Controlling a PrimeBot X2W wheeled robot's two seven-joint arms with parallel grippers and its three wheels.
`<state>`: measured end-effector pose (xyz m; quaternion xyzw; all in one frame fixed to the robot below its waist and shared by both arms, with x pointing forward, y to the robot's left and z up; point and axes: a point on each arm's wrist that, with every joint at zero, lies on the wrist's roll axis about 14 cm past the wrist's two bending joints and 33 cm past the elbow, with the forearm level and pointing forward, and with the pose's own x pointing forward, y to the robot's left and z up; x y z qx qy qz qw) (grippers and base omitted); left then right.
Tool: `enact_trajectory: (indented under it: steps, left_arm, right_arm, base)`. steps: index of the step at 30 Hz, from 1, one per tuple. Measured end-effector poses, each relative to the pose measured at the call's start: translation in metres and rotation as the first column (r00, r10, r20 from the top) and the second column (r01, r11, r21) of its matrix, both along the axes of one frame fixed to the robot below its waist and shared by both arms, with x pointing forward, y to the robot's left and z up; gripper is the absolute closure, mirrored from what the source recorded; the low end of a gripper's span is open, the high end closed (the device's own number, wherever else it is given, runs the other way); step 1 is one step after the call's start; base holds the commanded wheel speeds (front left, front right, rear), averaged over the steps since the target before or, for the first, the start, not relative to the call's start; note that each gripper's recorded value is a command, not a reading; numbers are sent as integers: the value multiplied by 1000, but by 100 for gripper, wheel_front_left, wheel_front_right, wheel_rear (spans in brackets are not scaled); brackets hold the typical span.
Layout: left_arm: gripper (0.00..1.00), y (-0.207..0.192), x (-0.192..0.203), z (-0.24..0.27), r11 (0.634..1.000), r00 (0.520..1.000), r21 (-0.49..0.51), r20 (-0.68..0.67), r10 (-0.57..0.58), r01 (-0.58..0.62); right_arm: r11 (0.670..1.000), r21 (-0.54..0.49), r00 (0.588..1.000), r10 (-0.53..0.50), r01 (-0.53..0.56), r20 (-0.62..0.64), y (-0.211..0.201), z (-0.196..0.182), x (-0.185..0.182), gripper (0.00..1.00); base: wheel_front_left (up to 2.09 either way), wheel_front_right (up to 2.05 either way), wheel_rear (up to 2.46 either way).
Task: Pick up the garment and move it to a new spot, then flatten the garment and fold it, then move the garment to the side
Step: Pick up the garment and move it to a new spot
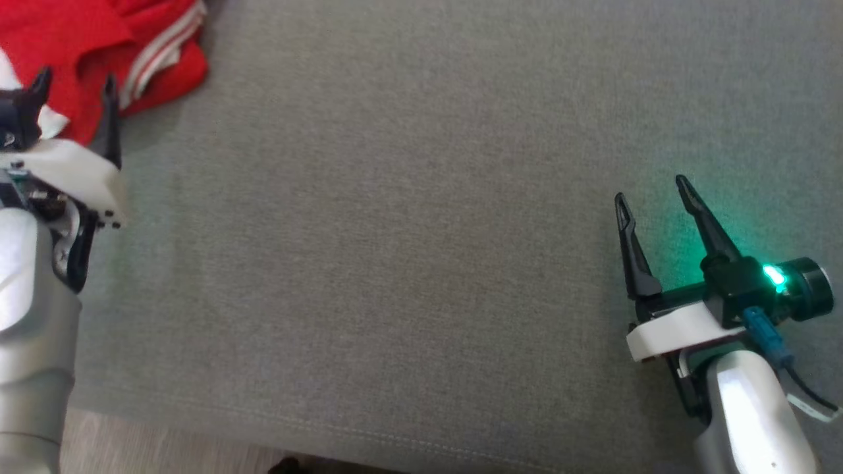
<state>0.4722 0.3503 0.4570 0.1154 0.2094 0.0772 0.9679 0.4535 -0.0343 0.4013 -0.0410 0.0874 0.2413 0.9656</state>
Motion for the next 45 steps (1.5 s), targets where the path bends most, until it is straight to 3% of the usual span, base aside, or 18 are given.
enact_trajectory:
  steps: [4, 19, 20, 22, 23, 24, 26, 35, 45]
  left_arm:
    - [0, 8, 6, -36, 999, 997, -2, -65, 50, -50]
    - [0, 34, 42, -38, 987, 988, 45, 15, 153, -153]
    - [6, 36, 43, -38, 986, 987, 48, 14, 161, -161]
    - [27, 36, 46, -39, 985, 987, 49, 6, 163, -163]
    - [49, 36, 49, -40, 986, 987, 50, 1, 161, -161]
    - [60, 35, 51, -40, 986, 987, 51, -1, 160, -159]
    - [100, 33, 58, -38, 987, 988, 51, 4, 151, -151]
    - [100, 35, 74, 1, 987, 985, 86, 117, 125, -135]
    - [100, 22, 89, 123, 968, 948, 248, 314, -45, -36]
  right_arm:
    - [999, -14, 999, -33, 33, -25, -12, -14, 6, 0]
    - [996, -39, 995, -86, 85, -41, -32, -27, 14, 0]
    - [996, -39, 995, -88, 86, -42, -33, -27, 14, 0]
    - [995, -40, 995, -91, 89, -43, -34, -28, 14, 0]
    - [995, -42, 995, -94, 92, -45, -36, -28, 13, 0]
    - [995, -43, 994, -97, 95, -45, -37, -29, 13, 0]
    - [994, -45, 994, -103, 101, -44, -39, -29, 13, 0]
    - [992, -25, 991, -124, 123, -42, -46, -24, 10, 0]
    - [988, 47, 989, -147, 146, 7, -49, 8, 0, 0]
  base:
    - [0, 0, 0]
    - [0, 0, 0]
    - [0, 0, 0]
    - [0, 0, 0]
    - [0, 0, 0]
    - [0, 0, 0]
    - [0, 0, 0]
    - [0, 0, 0]
    - [0, 0, 0]
